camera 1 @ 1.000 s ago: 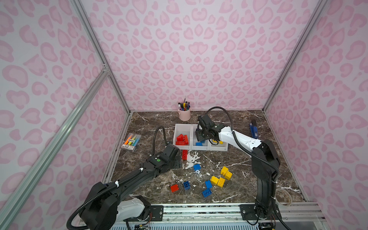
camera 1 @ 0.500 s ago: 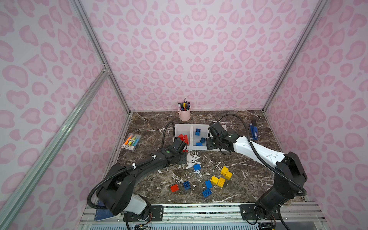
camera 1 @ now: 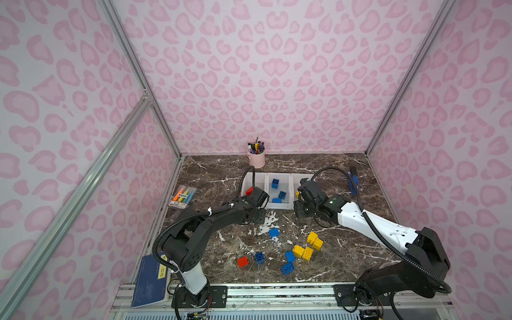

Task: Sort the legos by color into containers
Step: 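Lower the left gripper onto the long red brick while the right gripper moves back, then lift the long red brick over the near compartment with the left gripper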

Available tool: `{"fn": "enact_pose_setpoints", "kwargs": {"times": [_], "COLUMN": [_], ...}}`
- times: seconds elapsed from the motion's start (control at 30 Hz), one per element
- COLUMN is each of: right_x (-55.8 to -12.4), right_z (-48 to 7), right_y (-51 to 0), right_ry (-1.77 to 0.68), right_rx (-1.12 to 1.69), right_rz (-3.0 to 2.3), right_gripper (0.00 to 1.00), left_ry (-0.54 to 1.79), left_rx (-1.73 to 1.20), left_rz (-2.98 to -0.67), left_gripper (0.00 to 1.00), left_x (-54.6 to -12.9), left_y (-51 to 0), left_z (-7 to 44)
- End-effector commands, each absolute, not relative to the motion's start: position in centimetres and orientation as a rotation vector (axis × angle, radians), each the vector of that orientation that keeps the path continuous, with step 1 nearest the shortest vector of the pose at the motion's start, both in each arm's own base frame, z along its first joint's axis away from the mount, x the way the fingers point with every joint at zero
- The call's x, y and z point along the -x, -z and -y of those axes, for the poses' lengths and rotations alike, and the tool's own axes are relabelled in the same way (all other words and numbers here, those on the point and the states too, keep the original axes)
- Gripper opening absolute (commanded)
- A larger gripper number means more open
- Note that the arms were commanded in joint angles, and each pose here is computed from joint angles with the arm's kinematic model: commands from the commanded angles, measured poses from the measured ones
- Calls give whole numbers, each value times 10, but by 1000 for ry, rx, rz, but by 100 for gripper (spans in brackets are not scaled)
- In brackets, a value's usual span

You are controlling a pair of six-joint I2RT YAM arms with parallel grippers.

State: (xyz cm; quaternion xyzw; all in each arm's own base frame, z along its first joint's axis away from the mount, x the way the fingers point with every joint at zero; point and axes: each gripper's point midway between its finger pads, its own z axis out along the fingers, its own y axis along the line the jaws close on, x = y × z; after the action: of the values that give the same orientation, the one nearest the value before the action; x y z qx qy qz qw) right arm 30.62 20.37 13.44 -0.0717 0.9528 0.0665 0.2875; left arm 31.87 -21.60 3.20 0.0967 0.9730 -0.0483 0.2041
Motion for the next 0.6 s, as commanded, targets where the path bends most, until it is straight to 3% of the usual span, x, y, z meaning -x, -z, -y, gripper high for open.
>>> {"fn": "enact_pose_setpoints", "kwargs": {"times": [0.0, 0.23, 0.57], "right_x": [-305, -305, -303], "right_z": [-200, -201, -201], "right_y": [-132, -132, -131], "right_ry": [-158, -166, -163], "right_rx": [164, 152, 149], "right_rz": [-2548, -2547, -2551], "right_gripper": [66, 66, 65], "left_ry": [141, 130, 143], "left_rx": [-290, -297, -286], "left_rz": [-2698, -2703, -2716], "left_gripper": [57, 44, 33], "left_x": [-325, -327, -319], "left_y": [-33, -29, -26], "left_z": [221, 221, 219]}}
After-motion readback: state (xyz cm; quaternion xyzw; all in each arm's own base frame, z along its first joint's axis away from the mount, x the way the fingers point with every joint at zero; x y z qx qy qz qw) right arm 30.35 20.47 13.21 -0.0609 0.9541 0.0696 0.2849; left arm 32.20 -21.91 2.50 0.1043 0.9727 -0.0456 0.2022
